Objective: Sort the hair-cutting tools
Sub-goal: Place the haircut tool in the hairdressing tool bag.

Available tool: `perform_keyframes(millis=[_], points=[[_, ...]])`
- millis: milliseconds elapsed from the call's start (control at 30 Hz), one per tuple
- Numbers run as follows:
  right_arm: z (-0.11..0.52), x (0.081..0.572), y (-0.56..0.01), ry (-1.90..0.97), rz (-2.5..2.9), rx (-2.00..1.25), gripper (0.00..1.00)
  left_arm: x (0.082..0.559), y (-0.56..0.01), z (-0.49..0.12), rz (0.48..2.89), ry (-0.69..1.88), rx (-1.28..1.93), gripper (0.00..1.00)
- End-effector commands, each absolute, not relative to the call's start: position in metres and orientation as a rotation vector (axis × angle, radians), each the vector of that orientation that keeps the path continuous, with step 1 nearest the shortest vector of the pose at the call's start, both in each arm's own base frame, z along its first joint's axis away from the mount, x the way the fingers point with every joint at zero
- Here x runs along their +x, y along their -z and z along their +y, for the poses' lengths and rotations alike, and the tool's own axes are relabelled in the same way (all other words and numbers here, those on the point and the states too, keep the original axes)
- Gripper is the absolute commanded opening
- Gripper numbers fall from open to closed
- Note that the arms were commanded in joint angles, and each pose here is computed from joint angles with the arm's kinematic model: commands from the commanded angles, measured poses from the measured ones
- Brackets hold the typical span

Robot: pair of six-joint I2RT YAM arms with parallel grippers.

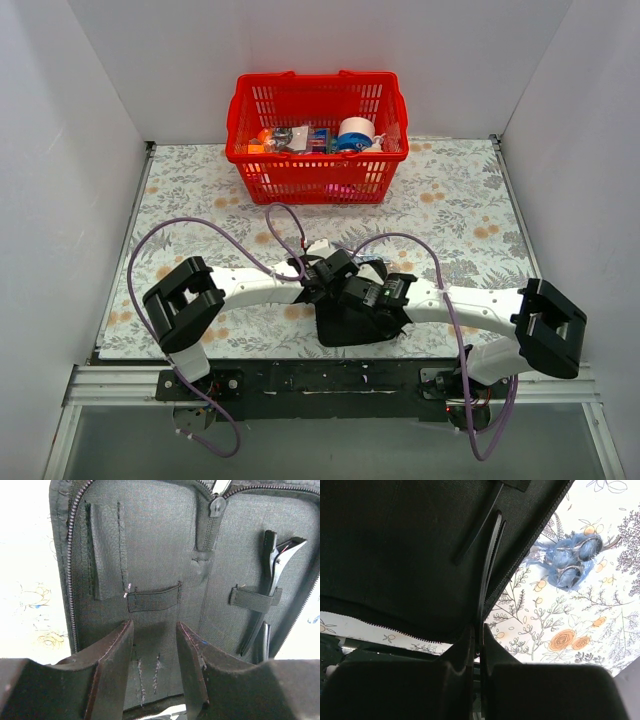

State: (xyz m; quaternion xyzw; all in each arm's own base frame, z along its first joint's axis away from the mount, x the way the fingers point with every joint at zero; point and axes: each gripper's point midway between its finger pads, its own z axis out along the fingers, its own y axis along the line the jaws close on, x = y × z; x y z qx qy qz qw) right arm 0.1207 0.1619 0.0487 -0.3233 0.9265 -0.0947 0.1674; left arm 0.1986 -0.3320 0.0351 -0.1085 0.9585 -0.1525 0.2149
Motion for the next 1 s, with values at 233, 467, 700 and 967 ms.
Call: perform_keyframes(millis=[233, 467, 700, 967], points=[[0.195, 0.135, -0.047, 0.221, 2.617, -0.969, 0.01, 0.194, -0.044, -0.337, 2.632, 0.506, -0.283, 0.40], [0.204, 0.148, -0.043, 0.213, 2.613, -0.975, 0.01, 0.192, -0.040, -0.331, 2.640, 0.508, -0.296, 0.40], [0.204, 0.169, -0.039, 0.198, 2.630, -0.861, 0.01, 0.189, -0.037, -0.329, 2.653, 0.519, -0.301, 0.40], [0.218, 0.188, -0.032, 0.147, 2.632, -0.652, 0.01, 0.188, -0.033, -0.325, 2.664, 0.512, -0.304, 0.40]])
